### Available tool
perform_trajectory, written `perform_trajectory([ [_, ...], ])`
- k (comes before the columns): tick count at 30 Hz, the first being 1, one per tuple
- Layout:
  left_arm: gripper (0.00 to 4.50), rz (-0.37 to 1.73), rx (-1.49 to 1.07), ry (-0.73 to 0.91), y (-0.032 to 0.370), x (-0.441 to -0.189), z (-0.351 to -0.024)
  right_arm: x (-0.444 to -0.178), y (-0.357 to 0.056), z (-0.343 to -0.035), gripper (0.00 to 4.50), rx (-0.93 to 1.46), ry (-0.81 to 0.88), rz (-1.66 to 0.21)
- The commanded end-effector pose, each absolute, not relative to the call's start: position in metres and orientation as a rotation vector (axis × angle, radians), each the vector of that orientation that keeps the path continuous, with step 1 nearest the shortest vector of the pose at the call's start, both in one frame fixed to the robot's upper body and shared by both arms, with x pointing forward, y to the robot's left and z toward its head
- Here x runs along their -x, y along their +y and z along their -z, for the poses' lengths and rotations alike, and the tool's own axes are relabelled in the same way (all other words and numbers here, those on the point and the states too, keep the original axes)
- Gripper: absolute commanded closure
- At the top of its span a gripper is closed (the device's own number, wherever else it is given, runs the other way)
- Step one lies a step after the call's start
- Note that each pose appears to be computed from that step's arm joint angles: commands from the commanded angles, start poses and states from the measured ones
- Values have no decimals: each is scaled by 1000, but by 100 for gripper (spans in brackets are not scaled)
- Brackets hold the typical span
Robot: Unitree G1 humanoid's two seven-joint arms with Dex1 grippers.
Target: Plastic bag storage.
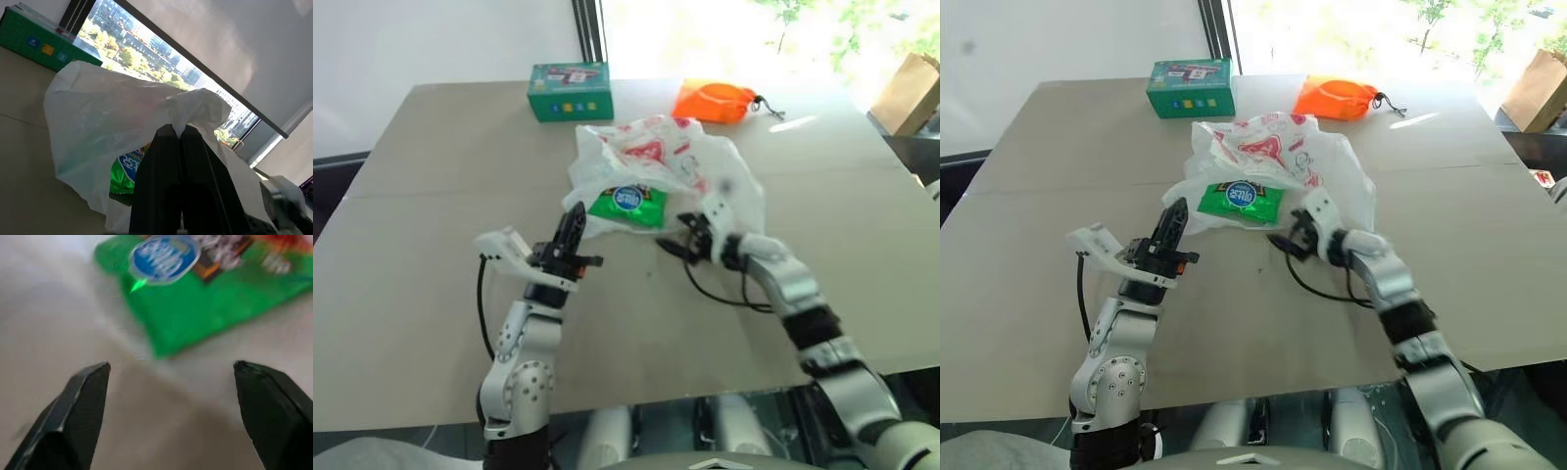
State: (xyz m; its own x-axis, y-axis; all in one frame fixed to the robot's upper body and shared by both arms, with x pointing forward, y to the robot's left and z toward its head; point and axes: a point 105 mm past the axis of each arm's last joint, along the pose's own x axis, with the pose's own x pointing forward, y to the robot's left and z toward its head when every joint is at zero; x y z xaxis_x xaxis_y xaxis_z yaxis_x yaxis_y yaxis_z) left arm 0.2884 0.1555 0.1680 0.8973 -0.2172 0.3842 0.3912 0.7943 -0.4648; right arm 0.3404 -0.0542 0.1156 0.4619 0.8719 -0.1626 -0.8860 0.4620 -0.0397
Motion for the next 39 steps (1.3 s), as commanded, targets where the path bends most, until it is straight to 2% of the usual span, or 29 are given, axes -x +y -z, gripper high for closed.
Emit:
perform_trajectory([
  [1, 450, 367, 558, -347, 150, -285, -176, -312, -58, -154, 44, 125, -33, -1198],
  [4, 450, 370, 555, -341, 150, -286, -175, -306, -75, -159, 44, 198, -95, -1129],
  [8, 450, 374, 555, -332, 151, -286, -174, -307, -101, -172, 44, 288, -251, -934],
  [11, 450, 376, 558, -327, 152, -286, -173, -309, -117, -172, 44, 387, -312, -800],
  [13, 450, 389, 558, -315, 150, -287, -171, -316, -140, -164, 44, 393, -287, -610],
  [15, 450, 399, 559, -306, 149, -288, -169, -321, -166, -133, 44, 410, -159, -471],
  [21, 450, 406, 555, -303, 150, -289, -168, -320, -178, -93, 44, 386, 12, -435],
  [29, 450, 405, 555, -304, 149, -289, -166, -349, -171, -103, 44, 210, -10, -375],
  [32, 450, 391, 552, -311, 152, -289, -166, -353, -171, -101, 128, 200, 6, -387],
  [33, 450, 385, 549, -312, 153, -289, -166, -353, -171, -100, 187, 206, 9, -393],
  [34, 450, 381, 547, -313, 154, -289, -166, -354, -172, -100, 224, 208, 10, -395],
  [36, 450, 373, 546, -315, 156, -289, -165, -356, -175, -103, 326, 202, 9, -386],
  [37, 450, 371, 545, -316, 156, -290, -165, -357, -176, -104, 326, 201, 8, -384],
  [38, 450, 367, 546, -318, 156, -290, -165, -358, -177, -104, 401, 206, 9, -383],
  [39, 450, 365, 545, -321, 157, -290, -166, -359, -178, -105, 423, 207, 9, -383],
])
